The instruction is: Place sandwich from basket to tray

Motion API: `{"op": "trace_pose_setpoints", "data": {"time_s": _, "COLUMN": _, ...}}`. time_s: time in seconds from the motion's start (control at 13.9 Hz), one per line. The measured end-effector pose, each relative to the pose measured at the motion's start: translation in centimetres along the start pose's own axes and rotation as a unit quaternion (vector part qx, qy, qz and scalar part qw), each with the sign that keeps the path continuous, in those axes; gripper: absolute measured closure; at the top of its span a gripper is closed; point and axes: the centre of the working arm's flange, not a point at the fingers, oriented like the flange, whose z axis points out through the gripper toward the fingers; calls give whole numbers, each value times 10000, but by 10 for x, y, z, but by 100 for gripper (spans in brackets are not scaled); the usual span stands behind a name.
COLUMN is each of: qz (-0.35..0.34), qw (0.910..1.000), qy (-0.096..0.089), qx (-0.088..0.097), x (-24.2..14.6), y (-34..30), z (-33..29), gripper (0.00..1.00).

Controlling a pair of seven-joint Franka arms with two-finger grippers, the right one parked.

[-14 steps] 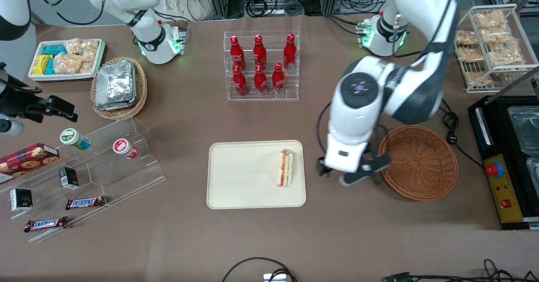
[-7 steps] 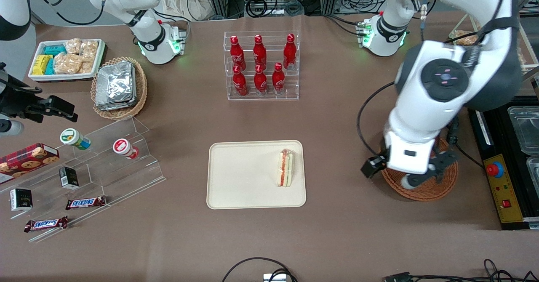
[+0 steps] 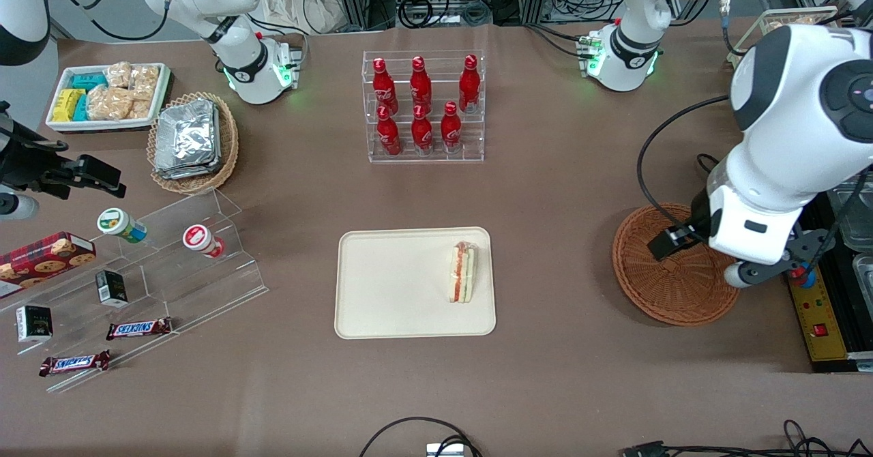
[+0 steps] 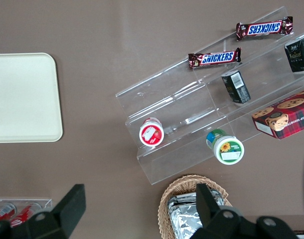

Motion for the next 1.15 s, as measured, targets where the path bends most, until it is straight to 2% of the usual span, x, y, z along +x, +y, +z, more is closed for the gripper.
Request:
{"op": "trace_pose_setpoints", "data": {"time_s": 0.22, "qz": 373, "qw": 9993, "qy": -46, "qx": -40, "x": -2, "y": -25, "z": -10, "gripper": 0}}
{"op": "trace_pose_setpoints", "data": {"time_s": 0.5, "qz": 968, "qw": 9952, "qy": -164, "qx": -34, "x": -16, "y": -89, "z": -41, "gripper": 0}}
{"op": "trace_pose_setpoints", "data": {"time_s": 0.72, "qz": 1352, "qw": 9905, "qy": -211, "qx": -148, "x": -28, "y": -130, "z": -58, "gripper": 0}}
{"op": "trace_pose_setpoints", "data": {"time_s": 0.86, "qz": 1459, "qw": 9889, "qy": -250, "qx": -148, "x": -37, "y": -142, "z": -66, "gripper": 0}}
{"op": "trace_pose_setpoints", "data": {"time_s": 1.15, "qz": 1699, "qw": 9851, "qy": -213, "qx": -161, "x": -46, "y": -143, "z": -73, "gripper": 0}}
